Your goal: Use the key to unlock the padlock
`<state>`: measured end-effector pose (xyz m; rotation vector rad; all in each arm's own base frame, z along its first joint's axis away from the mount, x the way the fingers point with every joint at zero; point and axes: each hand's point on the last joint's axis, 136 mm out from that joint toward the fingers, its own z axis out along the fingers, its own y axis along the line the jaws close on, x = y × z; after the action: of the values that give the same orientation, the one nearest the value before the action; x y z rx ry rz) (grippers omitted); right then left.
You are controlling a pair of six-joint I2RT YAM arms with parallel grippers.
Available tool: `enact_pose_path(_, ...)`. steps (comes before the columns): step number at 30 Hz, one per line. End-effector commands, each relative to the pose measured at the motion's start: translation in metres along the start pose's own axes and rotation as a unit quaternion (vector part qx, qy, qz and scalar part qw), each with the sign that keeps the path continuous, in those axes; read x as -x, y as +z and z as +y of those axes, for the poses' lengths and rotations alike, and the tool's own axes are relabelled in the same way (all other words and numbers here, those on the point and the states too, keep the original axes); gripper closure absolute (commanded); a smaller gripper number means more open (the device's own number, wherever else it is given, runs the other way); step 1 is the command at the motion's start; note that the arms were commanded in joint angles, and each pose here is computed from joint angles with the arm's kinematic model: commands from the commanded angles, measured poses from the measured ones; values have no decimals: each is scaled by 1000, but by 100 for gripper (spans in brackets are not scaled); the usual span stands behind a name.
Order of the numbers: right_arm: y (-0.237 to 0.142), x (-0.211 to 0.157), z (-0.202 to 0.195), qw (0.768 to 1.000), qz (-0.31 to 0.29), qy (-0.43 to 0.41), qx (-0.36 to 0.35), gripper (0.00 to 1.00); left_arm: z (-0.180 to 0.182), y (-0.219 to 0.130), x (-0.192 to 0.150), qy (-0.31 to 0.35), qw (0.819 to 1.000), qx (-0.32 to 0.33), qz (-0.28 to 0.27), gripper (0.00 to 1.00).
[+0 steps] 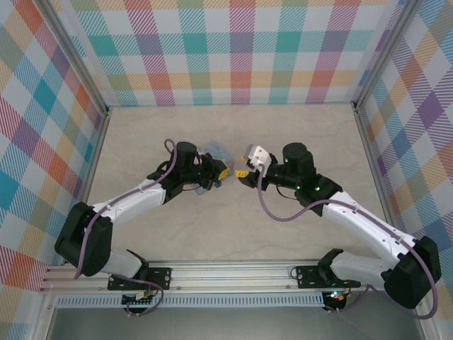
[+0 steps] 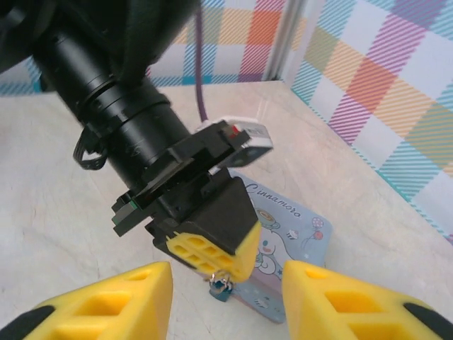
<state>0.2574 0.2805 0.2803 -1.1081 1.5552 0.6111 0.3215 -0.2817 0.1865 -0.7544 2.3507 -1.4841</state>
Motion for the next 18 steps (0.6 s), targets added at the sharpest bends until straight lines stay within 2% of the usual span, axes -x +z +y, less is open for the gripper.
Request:
enact_pose_path(1,-8,5,-9,984,-26,175,-2,51,-27,-18,21,91,992,-27,-86,100)
enact_pose_path(5,-9,3,-9,943,-39,330,35,45,-55,-33,32,128,980,-67,-134,100)
enact_pose_path(8,-3,4,-6,908,-53,410,65,44,-75,-46,36,158,968,-103,-165,100)
enact_pose_path(13,8,16,-6,867,-66,482,111,45,-92,-57,39,183,953,-139,-197,100)
enact_pose_path(18,28,24,-7,851,-52,501,148,51,-97,-57,35,192,950,-145,-197,100)
